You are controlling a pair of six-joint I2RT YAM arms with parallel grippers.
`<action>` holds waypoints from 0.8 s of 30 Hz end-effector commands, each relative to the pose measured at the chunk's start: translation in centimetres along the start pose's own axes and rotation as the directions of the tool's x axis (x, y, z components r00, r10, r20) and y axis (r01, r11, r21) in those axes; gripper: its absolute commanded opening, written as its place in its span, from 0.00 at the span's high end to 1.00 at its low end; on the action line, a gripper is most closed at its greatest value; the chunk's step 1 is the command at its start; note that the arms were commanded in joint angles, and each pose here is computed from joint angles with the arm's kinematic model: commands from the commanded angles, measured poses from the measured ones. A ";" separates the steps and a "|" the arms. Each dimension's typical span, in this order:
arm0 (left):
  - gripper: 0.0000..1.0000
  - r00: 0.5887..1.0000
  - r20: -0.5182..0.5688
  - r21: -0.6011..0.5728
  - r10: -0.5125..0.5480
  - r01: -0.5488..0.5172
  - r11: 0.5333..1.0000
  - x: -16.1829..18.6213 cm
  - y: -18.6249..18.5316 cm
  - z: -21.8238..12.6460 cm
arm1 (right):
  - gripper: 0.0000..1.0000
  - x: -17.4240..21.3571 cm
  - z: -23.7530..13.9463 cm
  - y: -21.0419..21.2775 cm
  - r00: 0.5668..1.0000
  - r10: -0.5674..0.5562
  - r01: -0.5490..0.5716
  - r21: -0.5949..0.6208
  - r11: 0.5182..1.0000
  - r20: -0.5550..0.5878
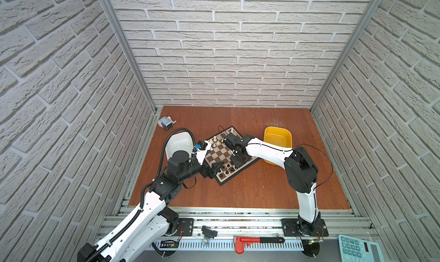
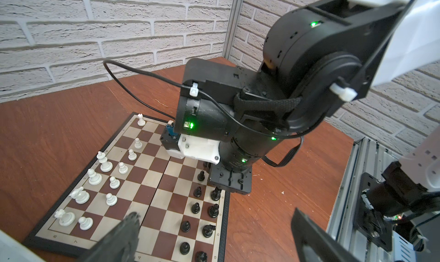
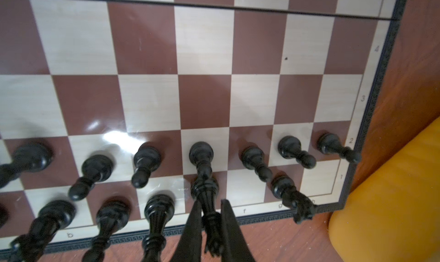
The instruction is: Set up the chess pieces on the board
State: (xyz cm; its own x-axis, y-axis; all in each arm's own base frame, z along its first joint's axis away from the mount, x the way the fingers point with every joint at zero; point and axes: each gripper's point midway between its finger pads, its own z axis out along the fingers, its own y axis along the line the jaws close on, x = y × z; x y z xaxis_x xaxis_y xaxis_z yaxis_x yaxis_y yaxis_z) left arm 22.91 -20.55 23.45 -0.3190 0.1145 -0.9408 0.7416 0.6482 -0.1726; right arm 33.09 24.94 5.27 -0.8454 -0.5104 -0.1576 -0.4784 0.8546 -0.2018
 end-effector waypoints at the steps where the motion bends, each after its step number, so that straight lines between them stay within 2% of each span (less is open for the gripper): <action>1: 0.02 0.997 0.063 0.002 0.038 -0.039 0.999 -1.8 -0.1 -0.4 | 0.93 0.5 -0.6 0.0 0.999 -0.020 0.020 0.000 1.000 -0.028; 9: 0.01 0.997 0.064 -0.002 0.034 -0.034 0.999 -1.8 0.0 -0.4 | 0.91 0.5 -0.4 0.3 0.999 -0.021 0.021 -0.014 1.000 -0.034; 10: 0.02 0.997 0.065 -0.004 0.035 -0.035 0.999 -1.8 0.0 -0.4 | 0.89 0.5 -0.4 0.4 0.999 -0.023 0.023 -0.016 1.000 -0.035; 14: 0.02 0.997 0.064 -0.005 0.034 -0.034 0.999 -1.8 0.1 -0.4 | 0.71 0.1 -0.4 0.3 0.999 -0.019 0.019 -0.010 1.000 -0.030; 17: 0.02 0.998 0.062 -0.004 0.030 -0.030 1.000 -1.7 0.1 -0.4 | 0.63 -0.4 -0.8 0.2 1.000 -0.008 0.008 -0.010 1.000 -0.006; 21: 0.02 0.998 0.059 -0.005 0.026 -0.026 1.000 -1.7 0.1 -0.3 | 0.62 -1.5 -2.0 -0.8 0.999 0.013 -0.014 0.028 1.000 0.030; 24: 0.01 0.998 0.058 -0.015 0.021 -0.021 1.000 -1.6 0.3 -0.3 | 0.61 -2.8 -4.8 -3.2 0.992 0.072 -0.078 0.063 0.995 0.104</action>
State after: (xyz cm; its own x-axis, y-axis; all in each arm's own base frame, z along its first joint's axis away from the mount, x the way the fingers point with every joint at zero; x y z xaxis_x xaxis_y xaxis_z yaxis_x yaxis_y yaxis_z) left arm 23.05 -20.38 23.45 -0.3204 0.1117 -0.9407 0.7369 0.6534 -0.1734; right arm 34.16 25.04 6.86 -0.8476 -0.5027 -0.1697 -0.4653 0.8580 -0.2174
